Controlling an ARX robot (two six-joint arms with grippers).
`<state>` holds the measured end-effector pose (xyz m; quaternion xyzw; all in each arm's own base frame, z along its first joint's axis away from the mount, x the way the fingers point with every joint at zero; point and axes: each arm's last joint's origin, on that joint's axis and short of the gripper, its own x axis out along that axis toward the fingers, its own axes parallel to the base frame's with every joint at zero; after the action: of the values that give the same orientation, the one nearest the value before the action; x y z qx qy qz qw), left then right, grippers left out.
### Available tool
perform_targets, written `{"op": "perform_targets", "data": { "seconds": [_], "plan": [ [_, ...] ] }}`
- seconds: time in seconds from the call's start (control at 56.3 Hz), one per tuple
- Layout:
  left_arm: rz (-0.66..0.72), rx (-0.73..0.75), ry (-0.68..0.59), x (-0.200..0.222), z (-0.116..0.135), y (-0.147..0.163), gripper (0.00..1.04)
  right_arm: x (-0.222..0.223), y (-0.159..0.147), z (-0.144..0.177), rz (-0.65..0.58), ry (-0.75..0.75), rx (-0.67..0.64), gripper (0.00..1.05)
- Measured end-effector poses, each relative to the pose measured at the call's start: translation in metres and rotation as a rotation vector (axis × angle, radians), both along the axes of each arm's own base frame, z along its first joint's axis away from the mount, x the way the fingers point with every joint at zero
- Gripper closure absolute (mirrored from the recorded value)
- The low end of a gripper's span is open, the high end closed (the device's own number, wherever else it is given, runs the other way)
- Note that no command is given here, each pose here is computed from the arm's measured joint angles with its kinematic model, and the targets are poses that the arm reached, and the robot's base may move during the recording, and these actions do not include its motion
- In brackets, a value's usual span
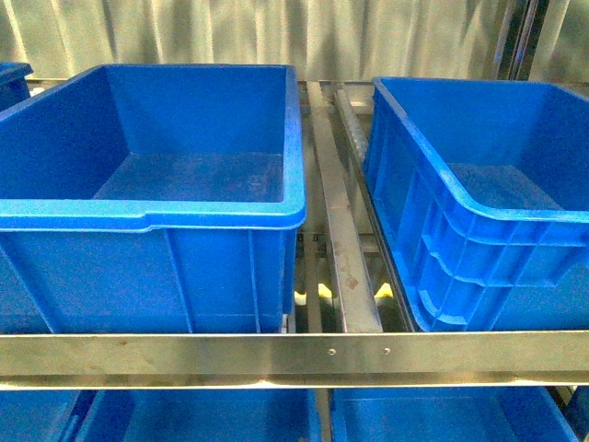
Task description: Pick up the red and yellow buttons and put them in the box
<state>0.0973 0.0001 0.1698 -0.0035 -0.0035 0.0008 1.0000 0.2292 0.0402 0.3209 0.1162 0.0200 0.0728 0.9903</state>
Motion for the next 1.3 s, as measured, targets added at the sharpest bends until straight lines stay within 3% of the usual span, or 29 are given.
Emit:
{"op": "perform_targets", "data": {
  "seconds": [0.036, 0.124, 0.249, 0.515, 0.675, 1.296],
  "plan": [
    [0.000, 0.000, 0.000, 0.000, 0.000, 0.000, 0.08, -0.012, -0.005, -0.012, -0.092, -0.048, -0.071, 0.21],
    [0.000, 0.000, 0.000, 0.000, 0.000, 0.000, 0.08, -0.037, -0.013, -0.043, -0.148, -0.036, -0.157, 0.37],
    [-0.001, 0.000, 0.000, 0.000, 0.000, 0.000, 0.08, -0.064, -0.019, -0.074, -0.141, -0.021, -0.206, 0.58],
    [0.000, 0.000, 0.000, 0.000, 0.000, 0.000, 0.08, -0.083, -0.028, -0.105, -0.137, -0.026, -0.227, 1.01],
    [0.000, 0.000, 0.000, 0.000, 0.000, 0.000, 0.08, -0.093, -0.040, -0.119, -0.147, -0.033, -0.228, 1.01],
    [0.000, 0.000, 0.000, 0.000, 0.000, 0.000, 0.08, -0.112, -0.040, -0.143, -0.143, -0.036, -0.228, 1.01]
  ]
}}
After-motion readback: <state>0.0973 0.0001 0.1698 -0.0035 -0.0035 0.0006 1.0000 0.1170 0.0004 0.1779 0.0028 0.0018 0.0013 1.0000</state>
